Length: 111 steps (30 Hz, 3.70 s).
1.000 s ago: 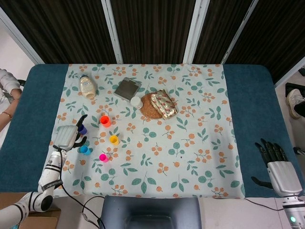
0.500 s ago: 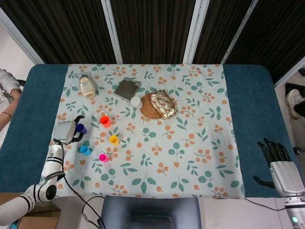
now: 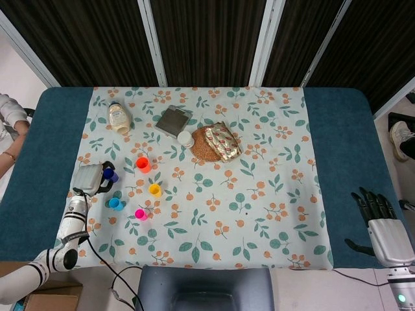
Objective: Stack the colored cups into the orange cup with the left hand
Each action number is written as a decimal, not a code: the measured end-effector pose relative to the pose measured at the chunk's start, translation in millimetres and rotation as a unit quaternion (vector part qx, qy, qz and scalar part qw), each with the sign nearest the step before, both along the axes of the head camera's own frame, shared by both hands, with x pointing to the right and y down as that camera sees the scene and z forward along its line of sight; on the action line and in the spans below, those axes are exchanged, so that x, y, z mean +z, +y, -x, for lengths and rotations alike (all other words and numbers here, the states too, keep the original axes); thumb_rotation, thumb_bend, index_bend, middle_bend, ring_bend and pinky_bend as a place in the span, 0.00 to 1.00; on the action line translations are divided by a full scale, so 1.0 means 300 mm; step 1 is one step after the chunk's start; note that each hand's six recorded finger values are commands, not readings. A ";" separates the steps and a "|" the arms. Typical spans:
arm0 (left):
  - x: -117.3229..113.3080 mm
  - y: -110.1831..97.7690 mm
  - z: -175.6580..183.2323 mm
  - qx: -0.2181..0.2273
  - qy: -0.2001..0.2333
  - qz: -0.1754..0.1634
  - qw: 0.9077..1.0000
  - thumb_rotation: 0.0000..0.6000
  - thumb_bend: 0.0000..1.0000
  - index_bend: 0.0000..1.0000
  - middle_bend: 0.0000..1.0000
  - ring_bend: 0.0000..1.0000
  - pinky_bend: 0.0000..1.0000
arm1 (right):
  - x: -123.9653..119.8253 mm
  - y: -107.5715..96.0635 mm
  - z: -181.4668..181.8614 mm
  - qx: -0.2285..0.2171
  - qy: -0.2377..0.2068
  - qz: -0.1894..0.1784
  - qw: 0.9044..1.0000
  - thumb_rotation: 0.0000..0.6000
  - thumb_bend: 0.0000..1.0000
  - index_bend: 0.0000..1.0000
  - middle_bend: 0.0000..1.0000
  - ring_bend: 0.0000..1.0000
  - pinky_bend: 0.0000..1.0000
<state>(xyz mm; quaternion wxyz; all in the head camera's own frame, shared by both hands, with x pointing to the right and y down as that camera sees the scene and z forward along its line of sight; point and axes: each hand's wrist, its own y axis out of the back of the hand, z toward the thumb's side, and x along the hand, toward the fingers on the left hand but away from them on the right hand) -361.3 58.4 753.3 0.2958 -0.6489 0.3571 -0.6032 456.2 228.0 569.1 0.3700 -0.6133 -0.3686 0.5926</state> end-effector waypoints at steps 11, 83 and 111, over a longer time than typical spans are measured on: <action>-0.067 -0.060 -0.059 0.007 0.016 -0.033 0.999 1.00 0.38 0.50 1.00 1.00 1.00 | 0.000 0.000 0.002 -0.001 -0.001 0.001 1.000 1.00 0.19 0.00 0.00 0.00 0.00; -0.099 0.168 -0.470 0.103 0.068 0.029 0.992 1.00 0.35 0.20 1.00 1.00 1.00 | -0.036 0.012 -0.005 -0.010 -0.031 0.009 0.999 1.00 0.19 0.00 0.00 0.00 0.00; -0.047 0.118 -0.443 0.065 0.076 0.030 0.995 1.00 0.33 0.49 1.00 1.00 1.00 | -0.036 0.009 -0.010 -0.007 -0.028 0.007 1.000 1.00 0.19 0.00 0.00 0.00 0.00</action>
